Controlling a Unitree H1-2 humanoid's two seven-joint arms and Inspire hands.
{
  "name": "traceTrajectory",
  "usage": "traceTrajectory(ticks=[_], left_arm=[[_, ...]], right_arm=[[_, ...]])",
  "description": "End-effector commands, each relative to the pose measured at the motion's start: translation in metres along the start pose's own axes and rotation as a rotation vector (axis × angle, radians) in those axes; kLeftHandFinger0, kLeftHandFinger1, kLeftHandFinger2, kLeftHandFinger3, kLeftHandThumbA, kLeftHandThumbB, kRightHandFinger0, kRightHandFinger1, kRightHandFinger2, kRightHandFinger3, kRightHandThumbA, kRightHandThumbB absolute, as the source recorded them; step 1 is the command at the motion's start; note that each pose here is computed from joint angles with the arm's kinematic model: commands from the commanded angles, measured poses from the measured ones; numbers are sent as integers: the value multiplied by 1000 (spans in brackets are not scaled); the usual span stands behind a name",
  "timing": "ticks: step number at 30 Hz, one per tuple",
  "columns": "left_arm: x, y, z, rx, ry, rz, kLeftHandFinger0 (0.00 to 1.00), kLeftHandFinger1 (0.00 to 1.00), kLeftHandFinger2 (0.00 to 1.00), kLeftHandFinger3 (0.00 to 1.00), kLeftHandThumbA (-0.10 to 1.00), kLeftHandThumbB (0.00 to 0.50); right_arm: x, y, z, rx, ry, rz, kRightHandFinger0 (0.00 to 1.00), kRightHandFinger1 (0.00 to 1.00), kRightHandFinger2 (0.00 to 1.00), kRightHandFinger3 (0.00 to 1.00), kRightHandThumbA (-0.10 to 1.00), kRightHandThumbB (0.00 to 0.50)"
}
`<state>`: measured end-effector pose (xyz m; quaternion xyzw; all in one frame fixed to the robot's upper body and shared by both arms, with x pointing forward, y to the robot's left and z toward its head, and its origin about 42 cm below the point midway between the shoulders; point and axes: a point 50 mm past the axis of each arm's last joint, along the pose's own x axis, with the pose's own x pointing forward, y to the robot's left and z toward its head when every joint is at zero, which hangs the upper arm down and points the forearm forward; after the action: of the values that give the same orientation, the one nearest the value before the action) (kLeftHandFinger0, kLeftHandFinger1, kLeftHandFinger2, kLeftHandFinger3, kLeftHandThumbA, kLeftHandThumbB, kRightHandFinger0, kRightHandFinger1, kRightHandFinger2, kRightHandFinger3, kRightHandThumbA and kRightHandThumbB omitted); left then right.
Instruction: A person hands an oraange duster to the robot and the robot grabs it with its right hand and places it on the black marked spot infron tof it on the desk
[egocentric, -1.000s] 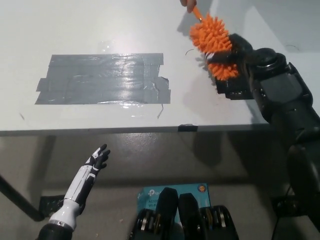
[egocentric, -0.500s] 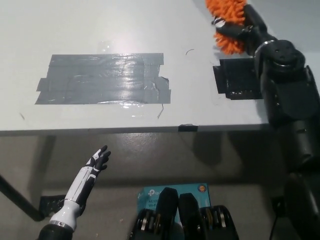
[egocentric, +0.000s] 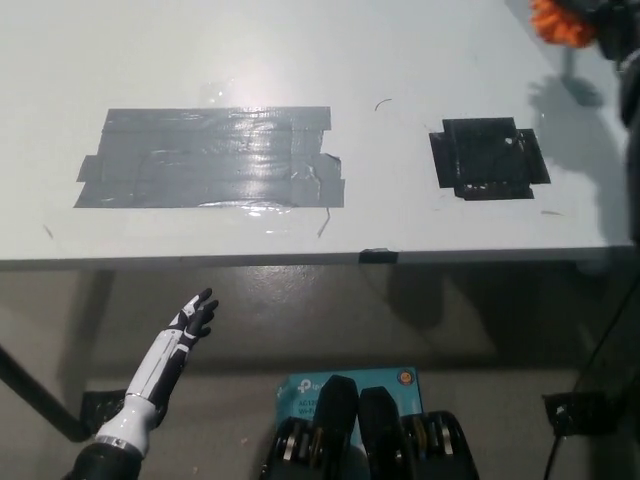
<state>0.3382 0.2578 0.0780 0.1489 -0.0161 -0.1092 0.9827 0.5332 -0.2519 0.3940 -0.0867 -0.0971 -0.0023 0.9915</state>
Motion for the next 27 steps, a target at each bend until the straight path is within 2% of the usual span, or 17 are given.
traceTrajectory(ticks=[1, 5, 8, 9, 10, 11, 12, 13, 14, 16, 18, 20, 21, 22, 23, 24, 27], left_arm=[[8, 7, 13, 20, -61, -11, 1000, 1000, 1000, 1000, 1000, 184], [8, 8, 14, 24, -65, -11, 1000, 1000, 1000, 1000, 1000, 177], [8, 7, 14, 25, -61, -8, 1000, 1000, 1000, 1000, 1000, 166], [8, 7, 14, 25, -60, -8, 1000, 1000, 1000, 1000, 1000, 165], [8, 7, 13, 25, -59, -8, 1000, 1000, 1000, 1000, 1000, 164], [8, 7, 14, 26, -58, -6, 1000, 1000, 1000, 1000, 1000, 156], [8, 7, 14, 27, -59, -5, 1000, 1000, 1000, 1000, 1000, 156], [9, 7, 15, 24, -61, -5, 1000, 1000, 1000, 1000, 1000, 156], [9, 7, 15, 22, -61, -5, 1000, 1000, 1000, 1000, 1000, 156], [10, 7, 16, 20, -63, -5, 1000, 1000, 1000, 1000, 1000, 157], [10, 8, 16, 19, -66, -5, 1000, 1000, 1000, 1000, 1000, 149], [11, 8, 15, 20, -68, -7, 1000, 1000, 1000, 1000, 1000, 148], [12, 8, 15, 21, -68, -7, 1000, 1000, 1000, 1000, 1000, 149], [13, 8, 16, 25, -68, -6, 1000, 1000, 1000, 1000, 1000, 157], [13, 7, 16, 25, -67, -6, 1000, 1000, 1000, 1000, 1000, 157], [13, 7, 16, 31, -69, -6, 1000, 1000, 1000, 1000, 1000, 165], [13, 8, 17, 28, -68, -8, 1000, 1000, 1000, 1000, 1000, 173]], right_arm=[[7, -10, -24, -172, 17, -27, 211, 649, 963, 859, -100, 155], [12, -6, -67, -312, 116, -19, 177, 613, 932, 748, -100, 185], [11, 1, -91, -366, 173, 8, 140, 576, 912, 789, -100, 165], [11, 4, -98, -375, 191, 15, 336, 696, 920, 795, -100, 170], [10, 5, -104, -382, 204, 21, 385, 651, 863, 769, -100, 172], [9, 8, -116, -391, 236, 35, 239, 502, 806, 727, -100, 192], [8, 9, -119, -394, 245, 40, 239, 502, 806, 727, -100, 192], [7, 12, -126, -417, 255, 50, 363, 600, 820, 720, -100, 218], [6, 14, -130, -422, 265, 54, 257, 490, 728, 683, -100, 214], [7, 18, -135, -427, 279, 59, 156, 502, 798, 705, -100, 214], [8, 23, -136, -429, 283, 72, 137, 554, 863, 739, -100, 211], [8, 26, -135, -410, 248, 108, 297, 701, 991, 824, -100, 195], [8, 27, -135, -404, 238, 118, 349, 685, 909, 793, -100, 194], [9, 27, -133, -386, 231, 158, 724, 969, 1000, 1000, 229, 307], [10, 28, -133, -381, 231, 167, 724, 969, 1000, 1000, 229, 307], [11, 27, -131, -385, 230, 234, 1000, 1000, 1000, 1000, 475, 341], [10, 26, -129, -399, 216, 308, 1000, 1000, 1000, 1000, 594, 393]])
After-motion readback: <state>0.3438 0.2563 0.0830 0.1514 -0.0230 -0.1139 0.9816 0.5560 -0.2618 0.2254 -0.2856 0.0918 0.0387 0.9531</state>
